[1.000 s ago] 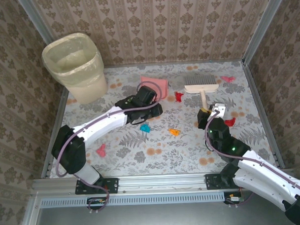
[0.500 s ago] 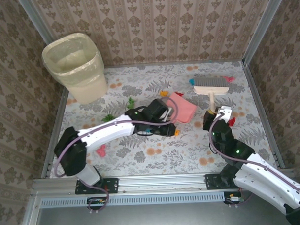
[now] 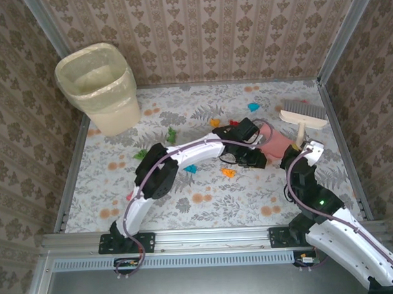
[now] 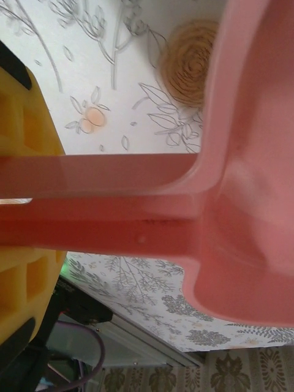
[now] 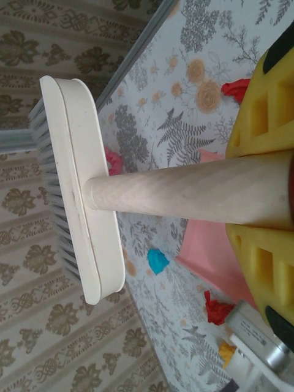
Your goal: Sweep away the paper scraps from the table
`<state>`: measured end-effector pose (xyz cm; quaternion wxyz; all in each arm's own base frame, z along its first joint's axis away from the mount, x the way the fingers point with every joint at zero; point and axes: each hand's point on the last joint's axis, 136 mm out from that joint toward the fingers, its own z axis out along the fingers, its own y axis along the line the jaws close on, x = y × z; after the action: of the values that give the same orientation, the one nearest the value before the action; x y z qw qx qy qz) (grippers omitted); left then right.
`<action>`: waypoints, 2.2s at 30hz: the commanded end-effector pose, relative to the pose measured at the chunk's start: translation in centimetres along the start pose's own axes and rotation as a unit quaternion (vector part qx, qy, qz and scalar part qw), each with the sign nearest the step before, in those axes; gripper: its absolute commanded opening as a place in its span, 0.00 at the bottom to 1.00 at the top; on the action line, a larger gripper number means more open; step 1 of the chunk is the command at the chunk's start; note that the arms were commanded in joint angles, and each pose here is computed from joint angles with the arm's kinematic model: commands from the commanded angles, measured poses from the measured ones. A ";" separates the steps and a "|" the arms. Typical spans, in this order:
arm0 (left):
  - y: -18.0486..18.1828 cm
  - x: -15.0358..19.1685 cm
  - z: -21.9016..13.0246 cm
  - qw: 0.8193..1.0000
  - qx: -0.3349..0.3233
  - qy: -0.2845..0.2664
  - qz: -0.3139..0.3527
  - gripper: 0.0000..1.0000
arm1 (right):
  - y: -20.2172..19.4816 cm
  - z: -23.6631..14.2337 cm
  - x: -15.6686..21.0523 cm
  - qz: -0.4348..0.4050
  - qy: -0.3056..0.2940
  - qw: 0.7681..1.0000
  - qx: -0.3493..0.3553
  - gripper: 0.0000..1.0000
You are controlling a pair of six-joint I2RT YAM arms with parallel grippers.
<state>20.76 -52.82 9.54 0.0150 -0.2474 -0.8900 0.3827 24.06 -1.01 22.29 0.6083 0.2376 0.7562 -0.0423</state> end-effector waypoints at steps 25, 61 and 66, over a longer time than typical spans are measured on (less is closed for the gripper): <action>2.1 1.3 -1.3 0.977 -0.157 0.004 0.142 0.74 | -1.7 0.4 -0.6 0.041 0.001 0.999 0.033 0.00; 2.2 1.7 3.9 0.938 -0.271 -0.068 0.204 0.70 | -3.2 1.9 1.1 0.096 0.059 0.993 0.039 0.00; 2.4 1.8 4.5 0.941 -0.266 -0.066 0.200 0.69 | -3.1 1.9 1.2 0.096 0.060 0.993 0.037 0.00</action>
<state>19.29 -53.54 5.90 -0.1926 -0.3972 -0.8845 0.1508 24.02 -4.09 18.70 0.5393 0.3272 0.7758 -0.0114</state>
